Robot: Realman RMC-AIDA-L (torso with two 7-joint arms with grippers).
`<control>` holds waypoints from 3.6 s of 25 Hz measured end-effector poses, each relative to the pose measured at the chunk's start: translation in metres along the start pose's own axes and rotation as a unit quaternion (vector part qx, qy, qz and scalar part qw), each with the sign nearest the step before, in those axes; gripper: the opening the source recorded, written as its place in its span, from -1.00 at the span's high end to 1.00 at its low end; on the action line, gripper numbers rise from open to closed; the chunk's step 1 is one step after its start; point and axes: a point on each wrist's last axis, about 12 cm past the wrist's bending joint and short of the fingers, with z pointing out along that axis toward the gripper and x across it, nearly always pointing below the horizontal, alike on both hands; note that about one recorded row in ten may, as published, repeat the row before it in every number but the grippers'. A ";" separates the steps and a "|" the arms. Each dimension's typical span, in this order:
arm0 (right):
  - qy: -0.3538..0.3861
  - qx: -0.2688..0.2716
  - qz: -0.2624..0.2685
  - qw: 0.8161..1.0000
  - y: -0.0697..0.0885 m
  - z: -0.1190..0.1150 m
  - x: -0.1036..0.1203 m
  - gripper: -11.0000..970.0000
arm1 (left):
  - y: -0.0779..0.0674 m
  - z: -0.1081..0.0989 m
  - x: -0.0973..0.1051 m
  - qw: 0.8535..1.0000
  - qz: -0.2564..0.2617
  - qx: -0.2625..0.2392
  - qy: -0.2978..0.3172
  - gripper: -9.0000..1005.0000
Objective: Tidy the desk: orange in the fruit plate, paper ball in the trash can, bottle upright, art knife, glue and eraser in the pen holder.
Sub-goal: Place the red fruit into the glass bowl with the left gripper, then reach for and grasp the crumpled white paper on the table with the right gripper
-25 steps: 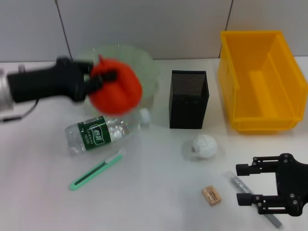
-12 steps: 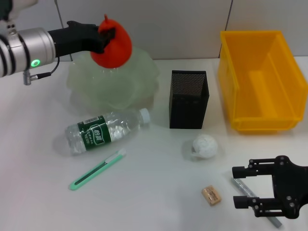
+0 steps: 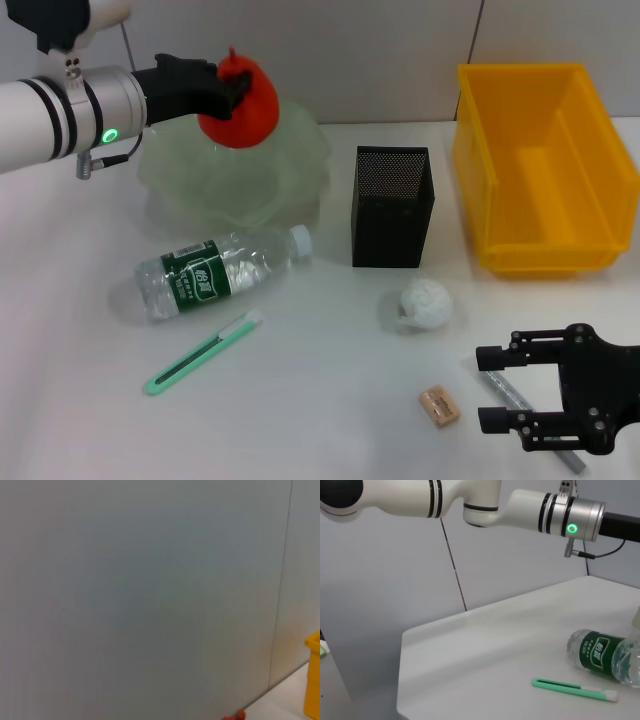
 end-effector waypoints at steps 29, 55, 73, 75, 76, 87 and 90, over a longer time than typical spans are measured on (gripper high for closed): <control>0.000 0.057 0.025 0.998 -0.012 -0.023 -0.038 -0.32 | -0.018 -0.118 0.052 0.968 -0.035 0.235 -0.078 -0.71; 0.356 0.180 0.161 0.903 -0.070 0.072 -0.128 -0.34 | -0.034 -0.169 0.106 0.948 -0.048 0.308 -0.069 -0.69; 0.363 0.213 0.135 0.897 -0.084 0.109 -0.107 -0.66 | -0.035 -0.166 0.109 0.949 -0.051 0.303 -0.066 -0.67; 0.365 0.215 0.134 0.896 -0.086 0.113 -0.104 -0.65 | -0.036 -0.166 0.110 0.949 -0.050 0.304 -0.065 -0.67; 0.365 0.215 0.134 0.896 -0.086 0.113 -0.104 -0.65 | -0.037 -0.166 0.112 0.948 -0.047 0.308 -0.063 -0.67; 0.363 0.211 0.127 0.899 -0.090 0.131 -0.098 -0.61 | -0.047 -0.168 0.117 0.939 -0.021 0.339 -0.059 -0.66; 0.371 0.209 0.121 0.897 -0.091 0.137 -0.096 -0.60 | -0.047 -0.167 0.118 0.939 -0.023 0.338 -0.057 -0.66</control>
